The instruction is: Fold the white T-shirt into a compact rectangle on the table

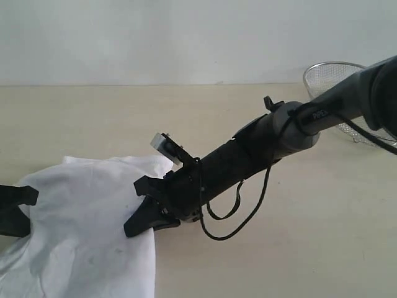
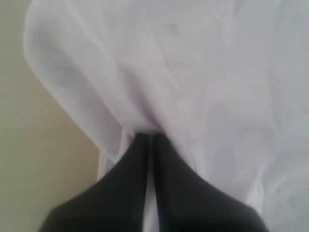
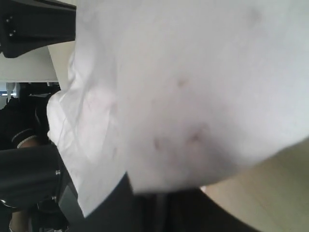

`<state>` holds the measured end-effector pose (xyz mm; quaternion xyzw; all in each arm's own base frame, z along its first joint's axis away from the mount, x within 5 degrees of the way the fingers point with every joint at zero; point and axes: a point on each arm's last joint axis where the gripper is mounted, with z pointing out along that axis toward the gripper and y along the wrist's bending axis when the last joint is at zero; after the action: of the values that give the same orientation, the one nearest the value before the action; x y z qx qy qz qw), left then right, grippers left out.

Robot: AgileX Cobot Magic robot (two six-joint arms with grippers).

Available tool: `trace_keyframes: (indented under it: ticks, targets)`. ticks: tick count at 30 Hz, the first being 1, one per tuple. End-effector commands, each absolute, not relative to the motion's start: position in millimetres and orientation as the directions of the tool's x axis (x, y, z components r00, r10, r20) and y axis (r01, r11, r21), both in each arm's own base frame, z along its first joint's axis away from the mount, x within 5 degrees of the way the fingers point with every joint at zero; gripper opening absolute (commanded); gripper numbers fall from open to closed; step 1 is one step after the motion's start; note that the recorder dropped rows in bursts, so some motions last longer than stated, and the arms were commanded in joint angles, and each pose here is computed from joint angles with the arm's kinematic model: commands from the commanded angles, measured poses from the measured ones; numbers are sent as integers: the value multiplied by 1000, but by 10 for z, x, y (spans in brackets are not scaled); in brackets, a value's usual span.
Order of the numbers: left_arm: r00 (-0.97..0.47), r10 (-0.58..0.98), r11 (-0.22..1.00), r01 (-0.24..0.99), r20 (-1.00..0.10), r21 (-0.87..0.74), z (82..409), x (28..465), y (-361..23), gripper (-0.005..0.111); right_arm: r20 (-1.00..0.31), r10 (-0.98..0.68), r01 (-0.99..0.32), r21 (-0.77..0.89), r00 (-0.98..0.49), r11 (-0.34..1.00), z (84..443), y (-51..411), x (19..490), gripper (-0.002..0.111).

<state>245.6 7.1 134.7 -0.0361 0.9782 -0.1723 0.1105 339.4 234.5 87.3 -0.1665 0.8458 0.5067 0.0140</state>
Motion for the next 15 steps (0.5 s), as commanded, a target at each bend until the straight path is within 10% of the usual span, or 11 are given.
trace_keyframes:
  ticks: [1, 15]
  targets:
    - [-978, -109, 917, -29, -180, -398, 1436, 2513, 44, 4, -158, -282, -287, 813, -946, 507, 878, 2350, 3481, 0]
    - [-853, -110, 917, 110, -509, -383, 2486, 2774, 43, 4, -240, -170, -294, 812, -956, 504, 1407, 2559, 4139, 0]
